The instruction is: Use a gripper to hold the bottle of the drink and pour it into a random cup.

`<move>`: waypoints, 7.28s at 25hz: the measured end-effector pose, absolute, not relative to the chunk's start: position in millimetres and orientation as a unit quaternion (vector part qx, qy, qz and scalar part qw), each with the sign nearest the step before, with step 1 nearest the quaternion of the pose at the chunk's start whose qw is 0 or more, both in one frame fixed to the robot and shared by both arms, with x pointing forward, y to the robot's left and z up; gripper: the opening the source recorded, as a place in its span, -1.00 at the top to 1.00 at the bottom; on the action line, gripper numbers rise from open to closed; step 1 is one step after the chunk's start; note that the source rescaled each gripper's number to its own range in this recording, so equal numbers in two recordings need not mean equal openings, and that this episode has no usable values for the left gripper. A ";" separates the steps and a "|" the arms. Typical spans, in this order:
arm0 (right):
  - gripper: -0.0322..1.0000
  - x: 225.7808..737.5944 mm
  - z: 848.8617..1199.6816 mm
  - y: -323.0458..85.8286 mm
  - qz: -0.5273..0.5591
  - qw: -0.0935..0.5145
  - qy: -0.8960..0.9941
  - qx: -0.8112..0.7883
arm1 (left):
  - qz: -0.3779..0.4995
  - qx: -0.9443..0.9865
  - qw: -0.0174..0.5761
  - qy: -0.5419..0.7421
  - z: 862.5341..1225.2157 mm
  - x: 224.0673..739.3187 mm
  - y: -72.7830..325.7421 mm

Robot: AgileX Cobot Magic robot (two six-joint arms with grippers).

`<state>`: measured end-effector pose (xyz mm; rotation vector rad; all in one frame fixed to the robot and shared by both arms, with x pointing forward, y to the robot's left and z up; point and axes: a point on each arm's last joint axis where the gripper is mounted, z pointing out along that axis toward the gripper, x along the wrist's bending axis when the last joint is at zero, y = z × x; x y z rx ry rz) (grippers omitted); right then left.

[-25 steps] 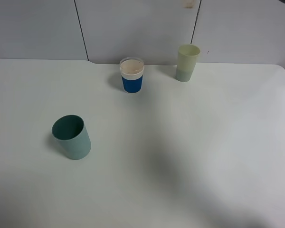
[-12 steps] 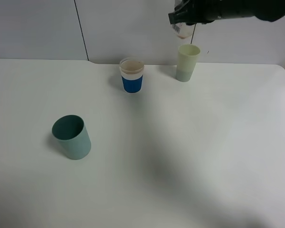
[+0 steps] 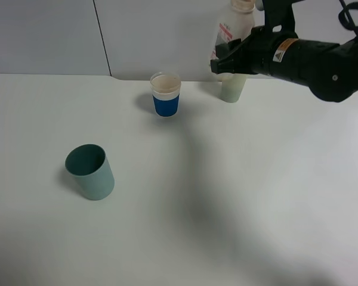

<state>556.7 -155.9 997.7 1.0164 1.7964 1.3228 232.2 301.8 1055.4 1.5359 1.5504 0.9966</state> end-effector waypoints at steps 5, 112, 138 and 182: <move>0.93 555.3 962.0 -156.3 0.492 0.316 0.701 0.409 | 0.387 0.597 0.363 0.602 1055.4 232.2 301.8; -1.00 433.1 1124.5 -277.4 0.377 0.461 0.658 0.460 | 0.387 0.597 0.363 0.602 1055.4 232.2 301.8; -1.00 298.7 1090.6 -299.4 0.380 0.479 0.616 0.497 | 0.387 0.597 0.363 0.602 1055.4 232.2 301.8; -1.00 233.2 1053.0 -293.3 0.348 0.388 0.605 0.602 | 0.387 0.597 0.363 0.602 1055.4 232.2 301.8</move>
